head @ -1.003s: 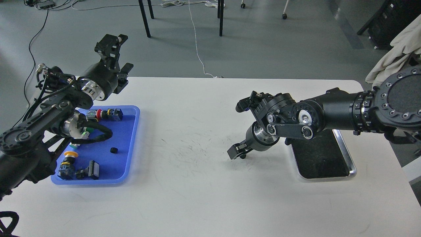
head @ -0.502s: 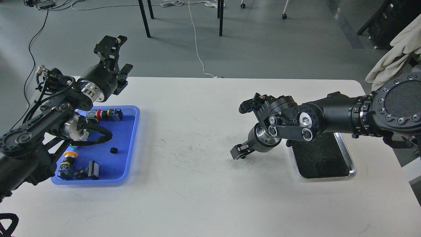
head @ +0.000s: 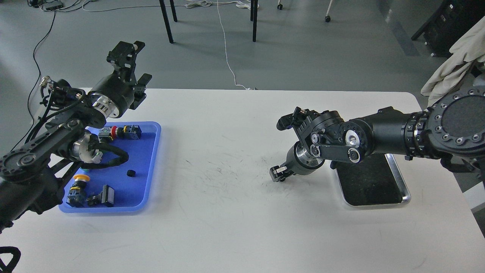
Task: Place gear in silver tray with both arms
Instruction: 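Carry the gear into the silver tray and open the right gripper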
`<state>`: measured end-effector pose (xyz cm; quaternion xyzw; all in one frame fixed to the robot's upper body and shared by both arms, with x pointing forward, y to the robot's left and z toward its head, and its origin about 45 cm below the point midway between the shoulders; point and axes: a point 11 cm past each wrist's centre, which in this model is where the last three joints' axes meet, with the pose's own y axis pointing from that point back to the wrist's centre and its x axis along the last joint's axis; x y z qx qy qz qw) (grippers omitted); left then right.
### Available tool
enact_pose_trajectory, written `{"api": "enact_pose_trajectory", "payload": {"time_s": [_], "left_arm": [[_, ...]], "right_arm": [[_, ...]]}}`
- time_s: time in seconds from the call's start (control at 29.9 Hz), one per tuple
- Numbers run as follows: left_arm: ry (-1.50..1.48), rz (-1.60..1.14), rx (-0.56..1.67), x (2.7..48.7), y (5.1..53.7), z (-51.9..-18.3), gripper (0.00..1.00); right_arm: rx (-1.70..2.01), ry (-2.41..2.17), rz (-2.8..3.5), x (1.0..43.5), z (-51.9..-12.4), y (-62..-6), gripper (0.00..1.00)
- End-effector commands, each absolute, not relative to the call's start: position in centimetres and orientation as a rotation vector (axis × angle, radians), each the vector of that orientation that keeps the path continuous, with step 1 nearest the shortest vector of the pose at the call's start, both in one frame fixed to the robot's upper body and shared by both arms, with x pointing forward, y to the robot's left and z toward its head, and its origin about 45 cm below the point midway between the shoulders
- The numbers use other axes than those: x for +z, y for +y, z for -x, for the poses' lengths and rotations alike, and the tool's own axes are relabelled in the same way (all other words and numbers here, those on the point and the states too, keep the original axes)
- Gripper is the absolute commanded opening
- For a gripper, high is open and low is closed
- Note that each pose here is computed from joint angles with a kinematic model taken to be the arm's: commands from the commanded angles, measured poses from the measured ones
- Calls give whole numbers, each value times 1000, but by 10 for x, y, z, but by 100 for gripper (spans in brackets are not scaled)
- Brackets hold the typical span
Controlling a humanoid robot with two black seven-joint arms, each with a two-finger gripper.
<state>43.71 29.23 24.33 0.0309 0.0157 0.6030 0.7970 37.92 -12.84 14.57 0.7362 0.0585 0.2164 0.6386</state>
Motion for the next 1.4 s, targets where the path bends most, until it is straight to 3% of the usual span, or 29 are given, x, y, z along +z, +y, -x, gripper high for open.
{"api": "enact_pose_trajectory", "payload": {"time_s": [0.0,0.03,0.07,0.2,0.4,0.54,0.67,0.8,0.97,1.37], "left_arm": [[34,-66,1295,243,292,-437,98],[34,-66,1295,243,292,-437,98],[34,-66,1295,243,292,-437,98],[35,-67,1296,242,292,-437,98],[33,-70,1301,243,294,-437,98],[36,-76,1310,241,297,-437,98],[34,-84,1316,240,301,-437,98],[36,-86,1313,238,299,-437,98],[42,-86,1308,236,296,-437,98],[43,-90,1308,235,295,-436,98]], "right_arm": [[496,138,-1680,148,-379,-128,27],[491,145,-1682,148,-379,-127,16],[490,146,-1682,147,-378,-128,11],[492,146,-1681,148,-379,-128,3],[503,135,-1700,156,-381,-120,2],[590,115,-1775,198,-389,-83,2],[558,-67,-1818,246,-418,-137,2],[477,-223,-1786,258,-431,-213,2],[403,-284,-1664,226,-423,-299,2],[306,-330,-1650,166,-405,-323,2]]}}
